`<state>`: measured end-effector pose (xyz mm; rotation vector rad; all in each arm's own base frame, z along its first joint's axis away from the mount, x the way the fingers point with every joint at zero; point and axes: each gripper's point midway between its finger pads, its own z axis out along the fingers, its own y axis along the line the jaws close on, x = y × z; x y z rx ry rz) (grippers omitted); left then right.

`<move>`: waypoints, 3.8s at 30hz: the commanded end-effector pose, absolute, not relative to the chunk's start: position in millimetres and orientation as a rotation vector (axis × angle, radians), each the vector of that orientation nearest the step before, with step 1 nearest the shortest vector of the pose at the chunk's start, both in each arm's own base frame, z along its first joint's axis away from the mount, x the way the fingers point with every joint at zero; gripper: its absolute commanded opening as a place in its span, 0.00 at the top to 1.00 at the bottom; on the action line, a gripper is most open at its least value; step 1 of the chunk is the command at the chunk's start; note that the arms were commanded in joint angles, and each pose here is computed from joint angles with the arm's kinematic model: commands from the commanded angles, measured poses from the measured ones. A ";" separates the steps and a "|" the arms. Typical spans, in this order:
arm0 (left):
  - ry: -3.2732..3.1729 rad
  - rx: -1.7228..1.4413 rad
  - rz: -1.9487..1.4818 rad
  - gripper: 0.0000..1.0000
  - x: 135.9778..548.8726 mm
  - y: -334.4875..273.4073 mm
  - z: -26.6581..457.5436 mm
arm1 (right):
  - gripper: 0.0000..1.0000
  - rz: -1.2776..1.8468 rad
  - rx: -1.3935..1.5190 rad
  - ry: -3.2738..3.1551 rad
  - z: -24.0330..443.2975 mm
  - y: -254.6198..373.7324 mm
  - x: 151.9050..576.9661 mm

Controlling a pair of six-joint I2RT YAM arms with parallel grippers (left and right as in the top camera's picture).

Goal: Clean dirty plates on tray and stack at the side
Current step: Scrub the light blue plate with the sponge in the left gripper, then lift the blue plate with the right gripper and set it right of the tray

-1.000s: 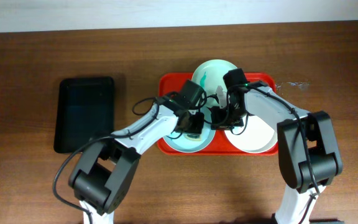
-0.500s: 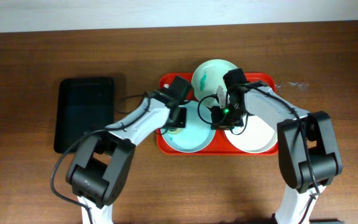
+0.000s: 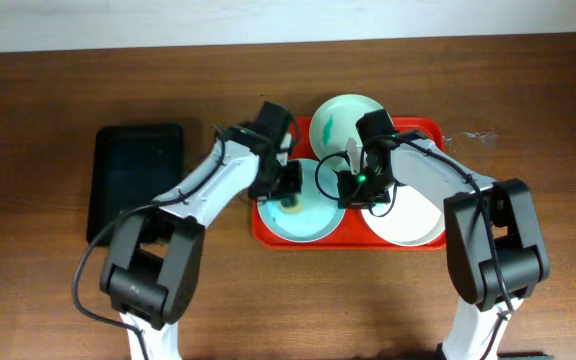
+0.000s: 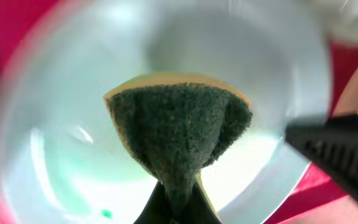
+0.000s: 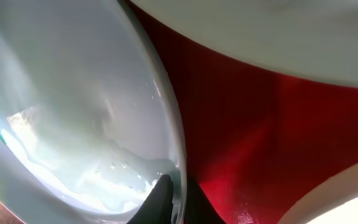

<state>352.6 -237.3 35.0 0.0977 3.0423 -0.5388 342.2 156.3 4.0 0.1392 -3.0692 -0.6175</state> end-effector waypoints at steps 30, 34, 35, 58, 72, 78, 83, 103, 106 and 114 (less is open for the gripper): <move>2.898 -0.587 -0.305 1.00 424.4 -16.4 80.2 | 0.96 0.808 0.644 -3.397 210.0 138.0 396.6; 2.887 -0.715 -0.278 1.00 416.8 28.2 78.7 | 0.96 1.572 0.769 -3.296 278.8 142.4 393.3; 2.881 -0.736 -0.277 1.00 416.3 34.0 78.7 | 0.96 1.678 0.790 -3.272 287.8 146.6 391.3; 2.872 -0.768 -0.275 1.00 415.3 43.1 78.4 | 0.96 -0.489 0.353 -3.219 146.0 166.3 381.3; 2.873 -0.768 -0.274 1.00 415.0 43.2 78.4 | 0.96 -0.496 -0.216 -3.372 157.6 24.2 431.7; 2.873 -0.767 -0.274 1.00 414.9 43.0 78.1 | 0.96 -0.404 -0.815 -3.404 138.0 -134.4 433.8; 2.873 -0.767 -0.274 1.00 415.0 43.0 78.0 | 0.96 -0.358 -1.062 -3.352 103.4 -198.9 417.0; 2.869 -0.765 -0.275 1.00 415.9 42.9 78.2 | 0.62 -0.183 -1.568 -3.096 22.7 -280.9 371.1; 2.866 -0.764 -0.275 1.00 416.7 43.1 78.3 | 0.35 -0.164 -1.475 -3.151 38.8 -280.5 371.5; 2.870 -0.744 -0.276 1.00 417.8 38.3 78.4 | 0.33 -0.574 -1.157 -3.502 156.9 -200.9 448.1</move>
